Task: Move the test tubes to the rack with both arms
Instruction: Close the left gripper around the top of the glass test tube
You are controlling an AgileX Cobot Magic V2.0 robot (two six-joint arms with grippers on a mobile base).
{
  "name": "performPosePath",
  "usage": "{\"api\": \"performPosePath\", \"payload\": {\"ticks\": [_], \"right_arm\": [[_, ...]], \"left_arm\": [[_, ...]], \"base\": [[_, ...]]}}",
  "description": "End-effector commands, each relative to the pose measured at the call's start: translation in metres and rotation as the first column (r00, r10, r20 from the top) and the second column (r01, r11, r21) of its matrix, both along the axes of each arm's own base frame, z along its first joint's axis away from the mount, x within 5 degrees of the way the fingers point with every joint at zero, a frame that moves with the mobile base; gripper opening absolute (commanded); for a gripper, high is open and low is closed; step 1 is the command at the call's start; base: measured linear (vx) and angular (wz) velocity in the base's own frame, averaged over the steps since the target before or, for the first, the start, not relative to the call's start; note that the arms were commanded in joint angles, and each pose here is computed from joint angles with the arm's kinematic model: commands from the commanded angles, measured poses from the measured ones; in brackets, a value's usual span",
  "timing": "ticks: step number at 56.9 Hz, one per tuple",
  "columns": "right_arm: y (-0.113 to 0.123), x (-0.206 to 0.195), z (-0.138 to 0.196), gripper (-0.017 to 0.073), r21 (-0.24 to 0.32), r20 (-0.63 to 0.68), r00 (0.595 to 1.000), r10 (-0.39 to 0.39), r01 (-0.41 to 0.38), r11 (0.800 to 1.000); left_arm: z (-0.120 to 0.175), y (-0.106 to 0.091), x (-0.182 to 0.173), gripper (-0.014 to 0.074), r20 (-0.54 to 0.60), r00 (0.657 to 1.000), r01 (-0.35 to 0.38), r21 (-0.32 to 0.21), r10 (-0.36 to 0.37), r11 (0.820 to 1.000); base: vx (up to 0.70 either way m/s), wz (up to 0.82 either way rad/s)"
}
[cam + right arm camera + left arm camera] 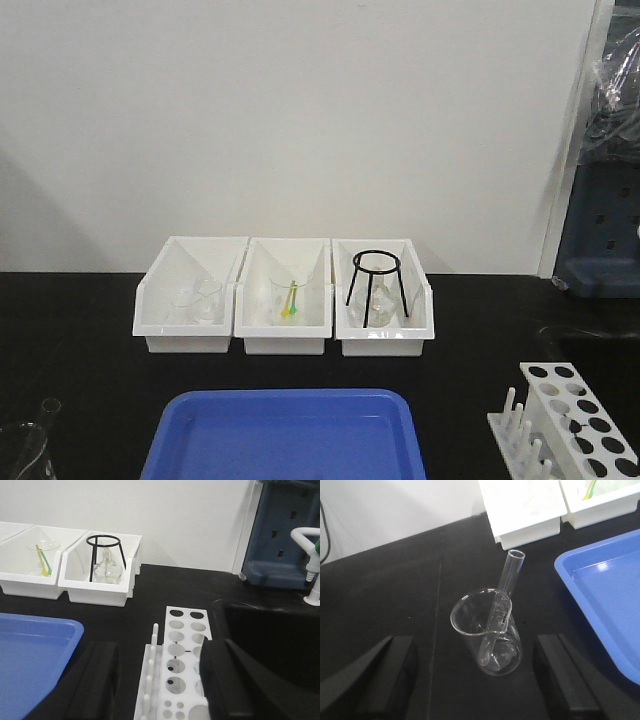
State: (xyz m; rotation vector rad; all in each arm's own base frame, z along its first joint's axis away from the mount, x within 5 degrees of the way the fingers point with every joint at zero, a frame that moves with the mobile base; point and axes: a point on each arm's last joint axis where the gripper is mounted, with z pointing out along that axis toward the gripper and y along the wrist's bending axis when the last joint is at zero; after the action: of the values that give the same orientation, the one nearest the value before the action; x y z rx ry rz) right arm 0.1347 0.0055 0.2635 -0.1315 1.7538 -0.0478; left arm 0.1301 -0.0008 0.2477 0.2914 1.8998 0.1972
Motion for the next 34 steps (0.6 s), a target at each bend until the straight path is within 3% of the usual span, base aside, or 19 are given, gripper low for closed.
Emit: {"api": "performPosePath", "payload": {"ticks": [1,10,21,30,34], "right_arm": [[0.000,0.003,0.019,0.0438,0.000,0.119,0.993,-0.001,0.001,1.000],[0.000,0.003,0.019,0.0438,0.000,0.119,0.993,-0.001,0.001,1.000],[0.000,0.003,0.019,0.0438,0.000,0.119,0.993,-0.001,0.001,1.000],[0.000,0.003,0.019,0.0438,0.000,0.119,0.993,-0.001,0.001,1.000],[0.000,0.003,0.019,0.0438,0.000,0.119,0.993,-0.001,0.001,1.000]], "left_arm": [[0.014,-0.001,0.019,0.0588,0.127,0.992,0.001,-0.010,0.000,1.000],[0.001,-0.004,0.045,0.0588,0.120,0.993,0.023,0.003,-0.023,1.000],[-0.016,-0.025,0.068,0.0588,0.127,0.971,0.189,0.115,-0.203,0.975],[-0.028,-0.026,0.085,0.0588,0.159,0.971,0.167,0.072,-0.177,0.983],[-0.032,-0.025,0.091,0.0588,0.184,0.969,0.154,0.088,-0.168,0.984]], "base": [[0.00,0.00],[0.00,0.00],[0.00,0.00],[0.00,0.00],[0.00,0.00]]}}
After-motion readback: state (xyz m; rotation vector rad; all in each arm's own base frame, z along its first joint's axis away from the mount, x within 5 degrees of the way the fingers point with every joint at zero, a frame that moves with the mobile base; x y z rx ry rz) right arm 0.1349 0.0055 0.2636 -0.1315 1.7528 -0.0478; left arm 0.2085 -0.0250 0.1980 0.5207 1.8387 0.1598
